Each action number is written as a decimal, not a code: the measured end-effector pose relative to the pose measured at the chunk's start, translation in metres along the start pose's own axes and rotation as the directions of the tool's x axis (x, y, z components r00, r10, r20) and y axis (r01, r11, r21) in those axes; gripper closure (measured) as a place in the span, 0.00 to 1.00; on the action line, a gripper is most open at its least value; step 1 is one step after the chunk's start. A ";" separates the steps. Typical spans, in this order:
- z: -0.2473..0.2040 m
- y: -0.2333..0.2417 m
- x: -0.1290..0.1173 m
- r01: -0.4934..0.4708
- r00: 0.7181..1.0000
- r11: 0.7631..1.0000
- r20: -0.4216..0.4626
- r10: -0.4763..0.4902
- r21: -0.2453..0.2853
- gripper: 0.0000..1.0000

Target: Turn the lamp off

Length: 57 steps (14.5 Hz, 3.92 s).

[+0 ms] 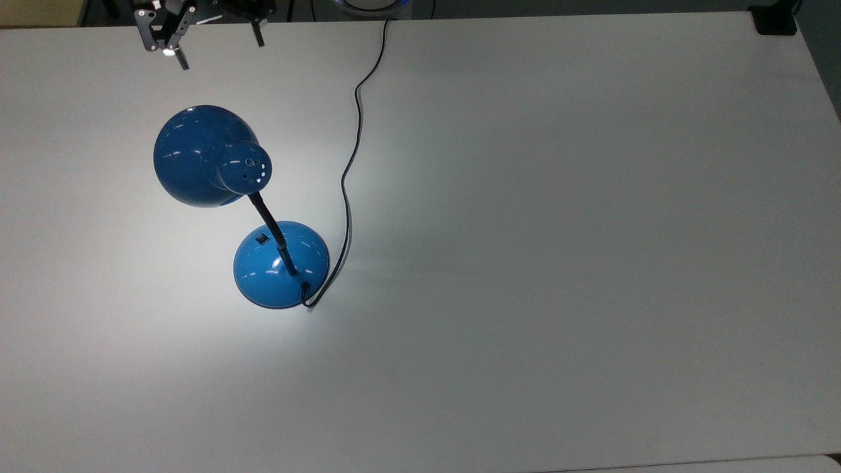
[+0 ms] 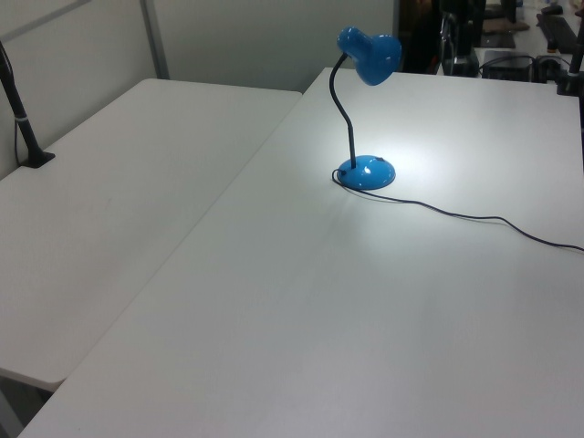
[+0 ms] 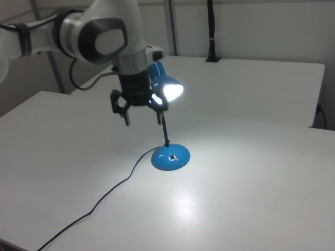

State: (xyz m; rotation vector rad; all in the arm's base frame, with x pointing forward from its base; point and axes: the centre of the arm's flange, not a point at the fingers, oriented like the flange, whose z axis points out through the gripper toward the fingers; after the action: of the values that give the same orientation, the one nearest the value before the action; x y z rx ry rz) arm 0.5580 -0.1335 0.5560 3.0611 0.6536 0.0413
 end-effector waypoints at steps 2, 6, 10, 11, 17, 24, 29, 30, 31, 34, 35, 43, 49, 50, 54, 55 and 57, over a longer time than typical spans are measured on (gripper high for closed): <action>0.032 0.018 0.006 -0.022 1.000 0.999 -0.012 0.022 -0.025 0.09; 0.076 0.038 0.020 -0.187 0.982 0.981 -0.039 0.185 -0.044 0.52; 0.118 0.043 0.037 -0.298 0.950 0.952 -0.112 0.290 -0.064 0.96; 0.129 0.044 0.039 -0.325 0.939 0.945 -0.136 0.317 -0.043 0.99; 0.177 0.048 0.053 -0.445 0.862 0.890 -0.221 0.456 0.100 0.99; 0.210 0.043 0.069 -0.477 0.830 0.868 -0.255 0.497 0.139 0.99; 0.222 0.038 0.074 -0.477 0.828 0.867 -0.256 0.499 0.144 0.99; 0.224 0.037 0.076 -0.476 0.828 0.868 -0.262 0.496 0.141 0.99; 0.225 0.036 0.077 -0.475 0.827 0.869 -0.267 0.495 0.140 0.99; 0.225 0.036 0.078 -0.474 0.827 0.869 -0.268 0.494 0.139 0.99; 0.225 0.036 0.078 -0.474 0.827 0.869 -0.268 0.494 0.139 0.99; 0.226 0.037 0.076 -0.482 0.823 0.864 -0.265 0.503 0.142 0.99; 0.232 0.043 0.067 -0.498 0.819 0.855 -0.246 0.519 0.145 0.99; 0.232 0.043 0.065 -0.497 0.822 0.855 -0.236 0.519 0.148 0.99; 0.218 0.045 0.044 -0.441 0.888 0.888 -0.078 0.452 0.128 0.98; 0.204 0.047 0.035 -0.422 0.904 0.899 -0.023 0.428 0.118 0.97; 0.156 0.050 0.013 -0.391 0.919 0.915 0.091 0.383 0.102 0.85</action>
State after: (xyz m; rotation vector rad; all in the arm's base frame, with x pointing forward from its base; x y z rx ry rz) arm 0.5946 -0.1746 0.4013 3.2350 0.0363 -0.1049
